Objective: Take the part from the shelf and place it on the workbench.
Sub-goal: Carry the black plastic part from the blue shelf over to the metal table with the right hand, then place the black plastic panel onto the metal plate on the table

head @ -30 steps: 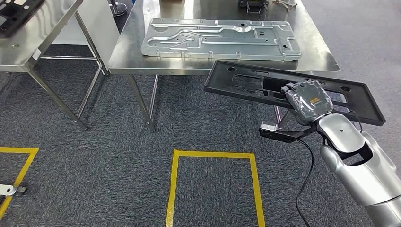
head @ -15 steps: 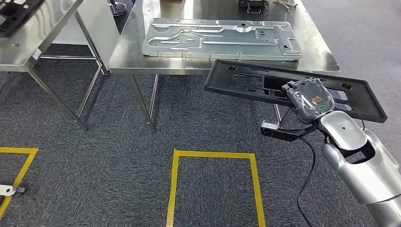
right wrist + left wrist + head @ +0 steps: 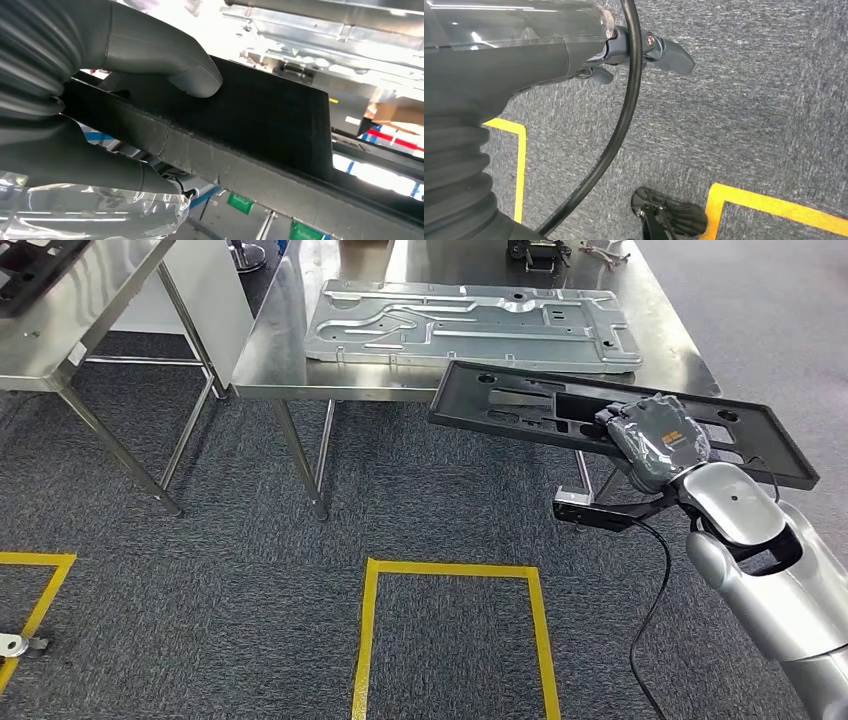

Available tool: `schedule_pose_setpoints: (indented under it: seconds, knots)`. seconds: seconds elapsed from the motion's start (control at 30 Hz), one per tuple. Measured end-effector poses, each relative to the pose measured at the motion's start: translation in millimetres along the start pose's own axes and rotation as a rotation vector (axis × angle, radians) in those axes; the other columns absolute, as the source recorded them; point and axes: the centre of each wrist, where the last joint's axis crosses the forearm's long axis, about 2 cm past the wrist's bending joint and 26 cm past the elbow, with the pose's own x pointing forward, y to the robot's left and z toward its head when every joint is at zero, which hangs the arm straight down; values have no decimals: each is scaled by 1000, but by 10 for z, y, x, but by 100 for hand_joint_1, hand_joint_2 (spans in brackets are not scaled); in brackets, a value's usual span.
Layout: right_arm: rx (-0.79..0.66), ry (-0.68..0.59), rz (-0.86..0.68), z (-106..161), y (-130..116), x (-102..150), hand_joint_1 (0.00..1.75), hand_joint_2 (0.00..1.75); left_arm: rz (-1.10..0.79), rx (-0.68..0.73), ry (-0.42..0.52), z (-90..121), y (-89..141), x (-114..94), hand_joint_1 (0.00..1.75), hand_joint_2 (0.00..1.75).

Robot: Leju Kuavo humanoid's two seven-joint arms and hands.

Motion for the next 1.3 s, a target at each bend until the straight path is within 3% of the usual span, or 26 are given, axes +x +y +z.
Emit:
schedule_pose_setpoints:
  seconds: [1.3]
  knots:
    - [-24,-89,-13,-207,-369,51,168,175,41,54,102,-29,140,29,0,175]
